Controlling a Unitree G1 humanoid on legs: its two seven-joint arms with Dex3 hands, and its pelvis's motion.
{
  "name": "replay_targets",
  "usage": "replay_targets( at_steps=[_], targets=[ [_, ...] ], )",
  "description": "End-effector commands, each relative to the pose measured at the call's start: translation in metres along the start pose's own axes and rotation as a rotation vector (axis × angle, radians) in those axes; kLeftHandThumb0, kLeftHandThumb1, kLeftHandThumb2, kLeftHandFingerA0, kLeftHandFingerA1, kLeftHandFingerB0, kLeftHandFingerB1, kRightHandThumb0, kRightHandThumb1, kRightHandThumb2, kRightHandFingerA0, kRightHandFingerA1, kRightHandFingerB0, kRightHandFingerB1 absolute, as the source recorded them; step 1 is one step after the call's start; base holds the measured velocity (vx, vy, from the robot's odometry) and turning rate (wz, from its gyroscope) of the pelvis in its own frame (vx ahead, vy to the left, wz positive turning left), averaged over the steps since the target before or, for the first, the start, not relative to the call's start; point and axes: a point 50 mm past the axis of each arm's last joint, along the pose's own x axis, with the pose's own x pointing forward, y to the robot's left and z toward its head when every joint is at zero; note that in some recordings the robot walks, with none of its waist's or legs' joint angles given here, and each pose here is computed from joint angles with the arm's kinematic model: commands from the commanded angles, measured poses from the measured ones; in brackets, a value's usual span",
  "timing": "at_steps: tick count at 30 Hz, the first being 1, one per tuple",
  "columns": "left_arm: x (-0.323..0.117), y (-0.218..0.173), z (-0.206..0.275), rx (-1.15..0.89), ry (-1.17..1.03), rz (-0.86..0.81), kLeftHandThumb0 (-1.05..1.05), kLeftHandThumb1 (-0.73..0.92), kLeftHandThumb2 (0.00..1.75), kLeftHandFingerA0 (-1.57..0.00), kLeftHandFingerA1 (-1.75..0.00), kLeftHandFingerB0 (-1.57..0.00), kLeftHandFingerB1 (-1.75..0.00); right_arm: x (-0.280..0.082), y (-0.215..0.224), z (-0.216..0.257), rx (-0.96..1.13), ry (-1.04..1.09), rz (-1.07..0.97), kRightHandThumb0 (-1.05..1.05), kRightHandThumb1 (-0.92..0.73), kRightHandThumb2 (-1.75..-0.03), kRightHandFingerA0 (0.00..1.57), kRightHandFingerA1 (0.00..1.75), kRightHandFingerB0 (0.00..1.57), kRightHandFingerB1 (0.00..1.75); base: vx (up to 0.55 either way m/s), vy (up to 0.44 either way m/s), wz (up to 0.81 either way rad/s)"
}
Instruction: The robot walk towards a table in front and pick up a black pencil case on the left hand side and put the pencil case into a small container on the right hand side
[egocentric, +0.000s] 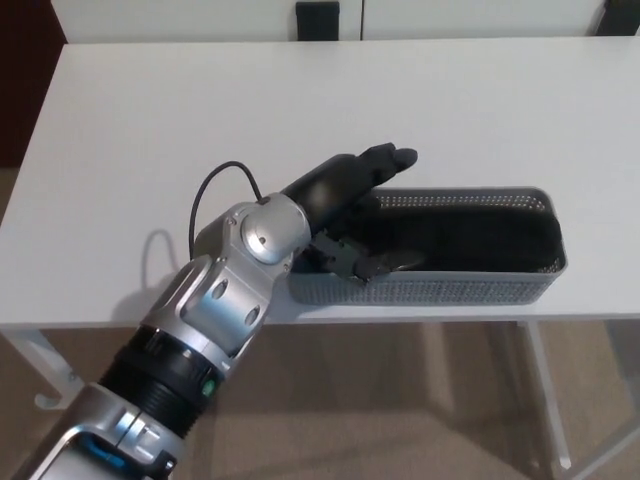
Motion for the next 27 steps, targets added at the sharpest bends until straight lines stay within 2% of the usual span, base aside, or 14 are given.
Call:
replay_targets(
  at_steps=[1,4,7,9,11,13,19,24,26,27],
  targets=[
    [-0.004,0.001,-0.008,0.019,0.019,0.006,-0.76,0.49,0.89,0.0,-0.13,0.0,-0.13,-0.003,-0.001,-0.004,-0.024,0.017,0.003,-0.53,-0.49,-0.89,0.37,0.54,0.2,0.46,0.0,0.0,0.0],
    [-0.012,0.007,0.003,0.057,-0.047,0.031,-0.88,0.55,0.89,0.0,-0.01,0.0,0.0,-0.002,-0.002,-0.004,-0.021,0.017,0.007,-0.53,-0.49,-0.89,0.38,0.55,0.2,0.46,0.0,0.0,0.0],
    [-0.02,0.014,0.018,0.113,-0.115,0.051,-0.86,0.54,0.88,0.0,-0.03,0.0,-0.02,-0.002,-0.003,-0.004,-0.025,0.018,0.003,-0.53,-0.49,-0.89,0.38,0.56,0.2,0.46,0.0,0.0,0.0],
    [-0.027,0.018,0.03,0.13,-0.185,0.073,-0.78,0.49,0.88,0.0,-0.1,0.0,-0.11,-0.002,-0.005,-0.005,-0.024,0.024,-0.003,-0.53,-0.49,-0.89,0.39,0.56,0.21,0.46,0.0,0.0,0.0],
    [-0.034,0.02,0.04,0.147,-0.244,0.093,-0.79,0.49,0.89,0.0,-0.09,0.0,-0.12,-0.003,-0.004,-0.005,-0.024,0.028,-0.003,-0.52,-0.49,-0.89,0.39,0.56,0.22,0.46,0.0,0.0,0.0],
    [-0.048,0.027,0.058,0.192,-0.328,0.118,-0.88,0.54,0.9,0.0,0.0,0.0,-0.06,-0.004,-0.003,-0.007,-0.032,0.034,0.001,-0.54,-0.49,-0.89,0.39,0.55,0.22,0.46,0.0,0.0,0.0],
    [-0.087,0.052,0.101,0.3,-0.493,0.205,-0.8,0.51,0.92,0.0,-0.12,-0.01,-0.15,-0.006,0.003,-0.012,-0.019,0.032,0.008,-0.55,-0.49,-0.88,0.4,0.56,0.24,0.47,0.0,0.0,0.0],
    [-0.109,0.057,0.105,0.231,-0.561,0.205,-0.77,0.5,0.89,-0.02,-0.13,-0.05,-0.17,-0.006,0.004,-0.014,-0.012,0.04,0.014,-0.54,-0.49,-0.89,0.4,0.56,0.23,0.47,0.0,0.0,0.0],
    [-0.12,0.044,0.098,0.216,-0.574,0.156,-0.74,0.48,0.88,-0.03,-0.19,-0.05,-0.2,-0.007,0.005,-0.015,-0.01,0.047,0.013,-0.53,-0.48,-0.89,0.4,0.56,0.23,0.47,0.0,0.0,0.0],
    [-0.127,0.033,0.091,0.201,-0.579,0.11,-0.79,0.51,0.88,-0.05,-0.15,-0.06,-0.14,-0.009,0.004,-0.017,-0.014,0.05,0.015,-0.53,-0.48,-0.89,0.4,0.56,0.24,0.47,0.0,0.0,0.0]
  ],
)
